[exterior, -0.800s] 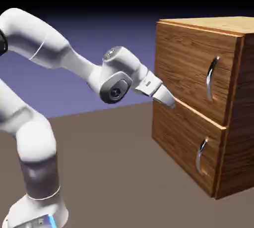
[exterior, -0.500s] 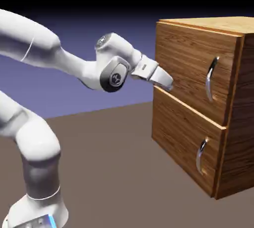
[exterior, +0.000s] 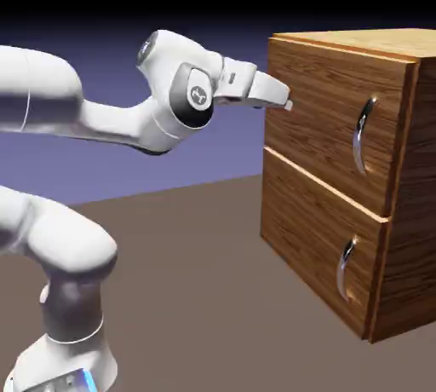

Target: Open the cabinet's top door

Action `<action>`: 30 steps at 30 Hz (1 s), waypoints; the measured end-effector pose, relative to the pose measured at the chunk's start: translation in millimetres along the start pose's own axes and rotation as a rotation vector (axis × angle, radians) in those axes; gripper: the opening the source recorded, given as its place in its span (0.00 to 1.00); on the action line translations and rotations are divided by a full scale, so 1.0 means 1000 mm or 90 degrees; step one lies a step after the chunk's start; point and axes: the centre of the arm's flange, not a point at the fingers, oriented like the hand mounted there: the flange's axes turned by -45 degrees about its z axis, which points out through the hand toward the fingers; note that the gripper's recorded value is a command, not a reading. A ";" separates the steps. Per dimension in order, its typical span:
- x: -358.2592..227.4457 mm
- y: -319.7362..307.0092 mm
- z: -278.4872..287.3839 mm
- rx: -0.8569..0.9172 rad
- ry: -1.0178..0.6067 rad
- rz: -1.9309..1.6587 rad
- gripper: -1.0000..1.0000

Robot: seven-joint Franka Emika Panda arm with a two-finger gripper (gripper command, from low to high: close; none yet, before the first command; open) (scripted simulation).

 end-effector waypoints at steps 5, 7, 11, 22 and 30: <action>0.001 0.018 -0.009 -0.010 0.046 0.002 1.00; 0.000 0.026 -0.010 -0.015 0.063 0.005 1.00; -0.005 0.042 -0.008 -0.024 0.097 0.014 1.00; -0.033 0.081 0.028 -0.046 0.181 0.061 1.00; -0.065 0.093 0.079 -0.055 0.230 0.104 1.00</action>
